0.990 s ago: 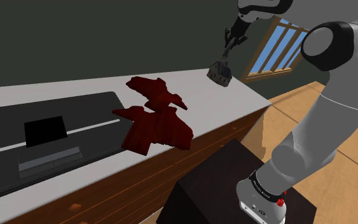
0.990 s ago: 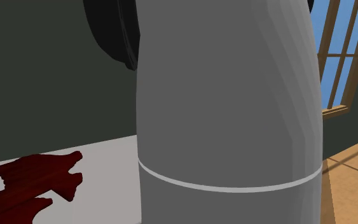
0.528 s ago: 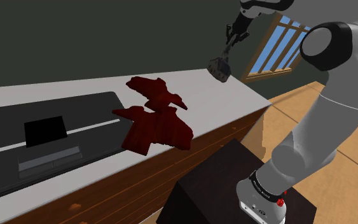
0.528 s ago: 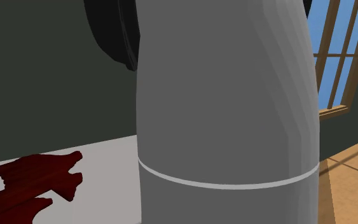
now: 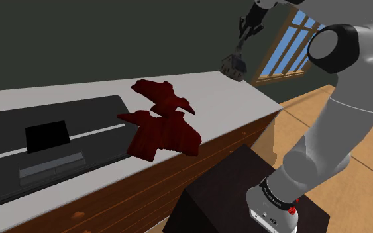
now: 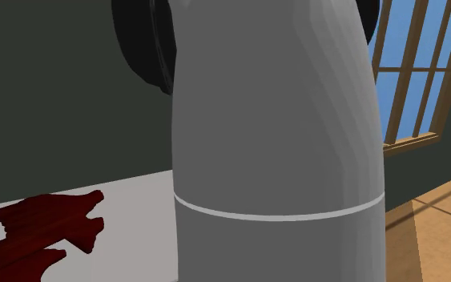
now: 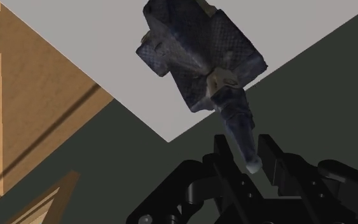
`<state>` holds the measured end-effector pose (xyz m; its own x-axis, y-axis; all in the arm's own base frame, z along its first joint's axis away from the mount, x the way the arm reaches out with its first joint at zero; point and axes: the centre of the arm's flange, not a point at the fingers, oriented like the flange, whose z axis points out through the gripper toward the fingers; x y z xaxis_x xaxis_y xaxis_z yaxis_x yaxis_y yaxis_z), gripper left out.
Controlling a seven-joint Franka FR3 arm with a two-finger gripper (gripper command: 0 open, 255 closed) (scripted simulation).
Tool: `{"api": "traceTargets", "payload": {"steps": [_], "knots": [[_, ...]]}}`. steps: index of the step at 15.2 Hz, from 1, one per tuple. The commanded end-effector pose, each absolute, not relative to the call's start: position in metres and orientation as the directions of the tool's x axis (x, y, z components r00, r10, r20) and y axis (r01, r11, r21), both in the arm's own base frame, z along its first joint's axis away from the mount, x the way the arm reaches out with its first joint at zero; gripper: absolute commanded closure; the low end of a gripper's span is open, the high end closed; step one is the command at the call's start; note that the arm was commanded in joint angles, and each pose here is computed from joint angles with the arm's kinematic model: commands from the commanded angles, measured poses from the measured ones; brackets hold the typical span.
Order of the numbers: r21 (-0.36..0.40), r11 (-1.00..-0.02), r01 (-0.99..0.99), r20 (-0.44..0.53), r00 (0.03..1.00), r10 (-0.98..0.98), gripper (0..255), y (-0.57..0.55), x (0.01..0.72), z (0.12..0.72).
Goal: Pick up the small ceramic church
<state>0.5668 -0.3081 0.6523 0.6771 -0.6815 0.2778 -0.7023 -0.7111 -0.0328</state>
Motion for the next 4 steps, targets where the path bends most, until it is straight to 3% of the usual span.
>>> {"api": "traceTargets", "payload": {"steps": [1,4], "knots": [[-0.033,-0.711,-0.702,0.279,0.677,-0.681,255,-0.3086,0.5661,0.6639],[-0.033,-0.711,-0.702,0.279,0.677,-0.681,255,-0.3086,0.5661,0.67]]}}
